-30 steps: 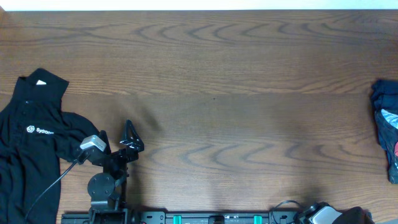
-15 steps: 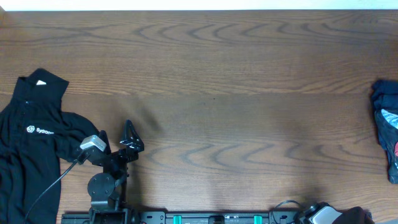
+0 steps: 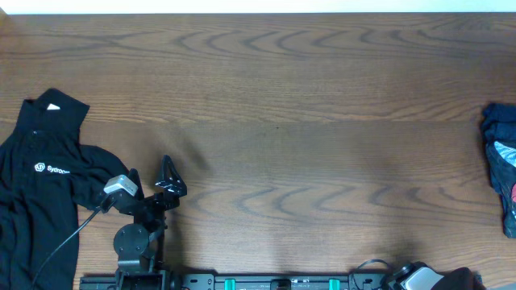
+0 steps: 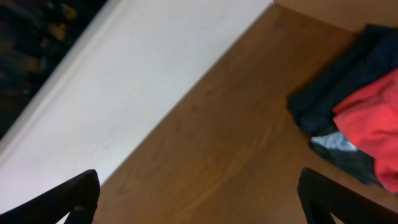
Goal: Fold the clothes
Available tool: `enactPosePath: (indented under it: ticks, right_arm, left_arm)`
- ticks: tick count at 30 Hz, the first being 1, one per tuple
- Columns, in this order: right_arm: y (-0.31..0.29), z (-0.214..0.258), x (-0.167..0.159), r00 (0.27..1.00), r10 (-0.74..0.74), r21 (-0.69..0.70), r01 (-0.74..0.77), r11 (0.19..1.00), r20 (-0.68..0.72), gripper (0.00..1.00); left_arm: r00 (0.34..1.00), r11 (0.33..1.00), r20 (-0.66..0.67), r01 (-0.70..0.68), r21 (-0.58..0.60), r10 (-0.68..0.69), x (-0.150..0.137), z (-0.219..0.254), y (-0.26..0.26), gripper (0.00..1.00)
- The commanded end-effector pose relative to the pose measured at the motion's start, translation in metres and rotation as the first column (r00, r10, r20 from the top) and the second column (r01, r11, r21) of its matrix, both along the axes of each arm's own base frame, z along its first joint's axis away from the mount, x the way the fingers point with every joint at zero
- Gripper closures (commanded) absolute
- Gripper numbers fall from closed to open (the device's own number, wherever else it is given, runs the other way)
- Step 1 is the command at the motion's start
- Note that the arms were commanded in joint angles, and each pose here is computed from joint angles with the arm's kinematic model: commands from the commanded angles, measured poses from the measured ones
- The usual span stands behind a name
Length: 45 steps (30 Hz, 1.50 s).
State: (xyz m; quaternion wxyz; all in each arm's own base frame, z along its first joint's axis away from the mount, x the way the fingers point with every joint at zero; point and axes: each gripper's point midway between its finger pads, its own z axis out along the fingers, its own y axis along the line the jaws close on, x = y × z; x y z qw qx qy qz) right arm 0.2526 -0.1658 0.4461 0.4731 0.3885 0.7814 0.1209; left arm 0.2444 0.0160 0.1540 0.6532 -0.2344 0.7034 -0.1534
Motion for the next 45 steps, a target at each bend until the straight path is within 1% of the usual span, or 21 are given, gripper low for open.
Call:
enactPosePath:
  ticks: [1, 3, 6, 8, 10, 11, 12, 14, 17, 19, 23, 25, 26, 29, 33, 38, 41, 45]
  right_arm:
    - [-0.009, -0.013, 0.007, 0.998, -0.002, -0.034, -0.001, 0.999, -0.067, 0.01]
    - [-0.009, -0.019, 0.018, 0.996, 0.016, -0.047, -0.020, 0.999, -0.092, 0.01]
    - [-0.003, -0.021, 0.045, 0.992, 0.056, -0.106, -0.068, 0.992, -0.110, 0.01]
    - [0.011, -0.020, 0.070, 0.983, 0.141, -0.180, -0.160, 0.970, -0.114, 0.01]
    - [0.033, -0.018, 0.095, 0.963, 0.244, -0.255, -0.267, 0.929, -0.119, 0.01]
    - [0.047, -0.017, 0.107, 0.946, 0.300, -0.295, -0.324, 0.899, -0.122, 0.01]
    - [0.070, -0.015, 0.125, 0.918, 0.376, -0.348, -0.395, 0.851, -0.123, 0.01]
    - [0.098, -0.012, 0.142, 0.883, 0.452, -0.411, -0.463, 0.785, -0.128, 0.01]
    - [0.150, -0.002, 0.163, 0.824, 0.549, -0.531, -0.530, 0.661, -0.139, 0.01]
    - [0.183, 0.000, 0.167, 0.789, 0.585, -0.612, -0.560, 0.558, -0.188, 0.01]
    - [0.228, -0.002, 0.166, 0.727, 0.625, -0.702, -0.602, 0.380, -0.285, 0.01]
    - [0.245, -0.004, 0.164, 0.697, 0.642, -0.723, -0.617, 0.311, -0.318, 0.01]
    - [0.250, -0.005, 0.162, 0.691, 0.643, -0.727, -0.621, 0.293, -0.331, 0.01]
    - [0.260, -0.004, 0.157, 0.680, 0.653, -0.729, -0.626, 0.278, -0.335, 0.01]
    - [0.254, 0.019, 0.138, 0.716, 0.654, -0.732, -0.579, 0.360, -0.244, 0.01]
    - [0.244, 0.042, 0.100, 0.734, 0.662, -0.777, -0.502, 0.381, -0.149, 0.01]
    - [0.235, 0.039, 0.076, 0.750, 0.656, -0.803, -0.442, 0.399, -0.086, 0.01]
    - [0.220, 0.014, 0.046, 0.766, 0.642, -0.829, -0.362, 0.427, -0.003, 0.01]
  left_arm:
    - [0.998, 1.000, -0.056, -0.014, 0.011, 0.015, -0.001, -0.017, 0.003, 0.02]
    - [0.998, 1.000, -0.056, -0.014, 0.011, 0.015, -0.001, -0.017, 0.003, 0.02]
    - [0.998, 1.000, -0.056, -0.014, 0.011, 0.015, -0.001, -0.017, 0.003, 0.02]
    - [0.998, 1.000, -0.056, -0.014, 0.011, 0.015, -0.001, -0.017, 0.003, 0.02]
    - [0.998, 1.000, -0.056, -0.014, 0.011, 0.015, -0.001, -0.017, 0.003, 0.02]
    - [0.998, 1.000, -0.056, -0.014, 0.011, 0.015, -0.001, -0.017, 0.003, 0.02]
    - [0.998, 1.000, -0.056, -0.014, 0.011, 0.015, -0.001, -0.017, 0.003, 0.02]
    - [0.998, 1.000, -0.056, -0.014, 0.011, 0.015, -0.001, -0.017, 0.003, 0.02]
    - [0.998, 1.000, -0.056, -0.014, 0.011, 0.015, -0.001, -0.017, 0.003, 0.02]
    - [0.998, 1.000, -0.056, -0.014, 0.011, 0.015, -0.001, -0.017, 0.003, 0.02]
    - [0.998, 1.000, -0.056, -0.014, 0.011, 0.015, -0.001, -0.017, 0.003, 0.02]
    - [0.998, 1.000, -0.056, -0.014, 0.011, 0.015, -0.001, -0.017, 0.003, 0.02]
    - [0.998, 1.000, -0.056, -0.014, 0.011, 0.015, -0.001, -0.017, 0.003, 0.02]
    - [0.998, 1.000, -0.056, -0.014, 0.011, 0.015, -0.001, -0.017, 0.003, 0.02]
    - [0.998, 1.000, -0.056, -0.014, 0.011, 0.015, -0.001, -0.017, 0.003, 0.02]
    - [0.998, 1.000, -0.056, -0.014, 0.011, 0.015, -0.001, -0.017, 0.003, 0.02]
    - [0.998, 1.000, -0.056, -0.014, 0.011, 0.015, -0.001, -0.017, 0.003, 0.02]
    - [0.998, 1.000, -0.056, -0.014, 0.011, 0.015, -0.001, -0.017, 0.003, 0.02]
